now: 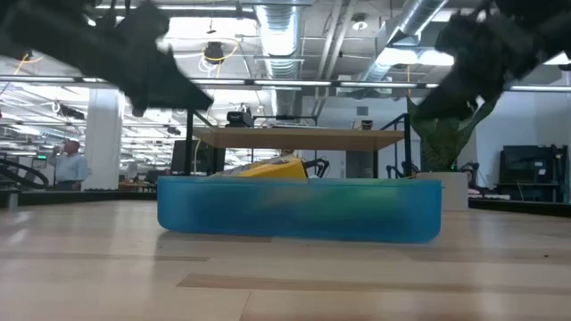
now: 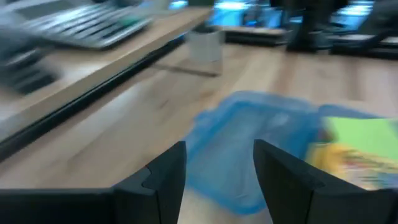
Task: Pack school essentials
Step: Close the blue supply box
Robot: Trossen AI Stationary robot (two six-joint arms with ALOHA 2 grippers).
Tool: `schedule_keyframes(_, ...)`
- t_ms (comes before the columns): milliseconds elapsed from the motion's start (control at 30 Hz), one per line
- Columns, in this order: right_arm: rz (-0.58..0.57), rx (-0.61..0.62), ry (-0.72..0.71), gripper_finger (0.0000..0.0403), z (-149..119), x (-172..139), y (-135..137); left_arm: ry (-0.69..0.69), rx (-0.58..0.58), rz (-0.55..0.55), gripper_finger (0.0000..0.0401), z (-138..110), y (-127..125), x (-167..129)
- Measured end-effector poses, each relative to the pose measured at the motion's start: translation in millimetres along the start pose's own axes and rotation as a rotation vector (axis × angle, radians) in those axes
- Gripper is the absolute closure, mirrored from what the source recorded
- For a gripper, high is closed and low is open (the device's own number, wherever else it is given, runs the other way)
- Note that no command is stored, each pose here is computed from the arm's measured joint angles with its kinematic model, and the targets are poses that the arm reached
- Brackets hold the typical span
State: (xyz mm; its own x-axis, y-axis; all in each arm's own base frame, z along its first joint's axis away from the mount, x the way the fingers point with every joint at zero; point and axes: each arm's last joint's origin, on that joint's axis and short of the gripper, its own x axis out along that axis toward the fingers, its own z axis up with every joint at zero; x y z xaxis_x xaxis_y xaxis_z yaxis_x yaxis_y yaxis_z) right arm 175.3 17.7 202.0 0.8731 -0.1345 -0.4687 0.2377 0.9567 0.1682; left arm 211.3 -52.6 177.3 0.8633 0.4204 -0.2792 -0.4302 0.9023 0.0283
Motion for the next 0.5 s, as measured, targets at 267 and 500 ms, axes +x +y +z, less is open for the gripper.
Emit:
schedule_keyframes(267,-0.077,0.065,0.105,0.0188,-15.9,27.4,-5.4,0.075,-0.080,0.136,0.0232,-25.7,26.6,6.9)
schedule_keyframes(500,-0.094,0.060,0.154,0.0188,-25.7,45.8,-3.7,0.216,-0.147,0.176,0.0246,-37.4,45.8,15.6)
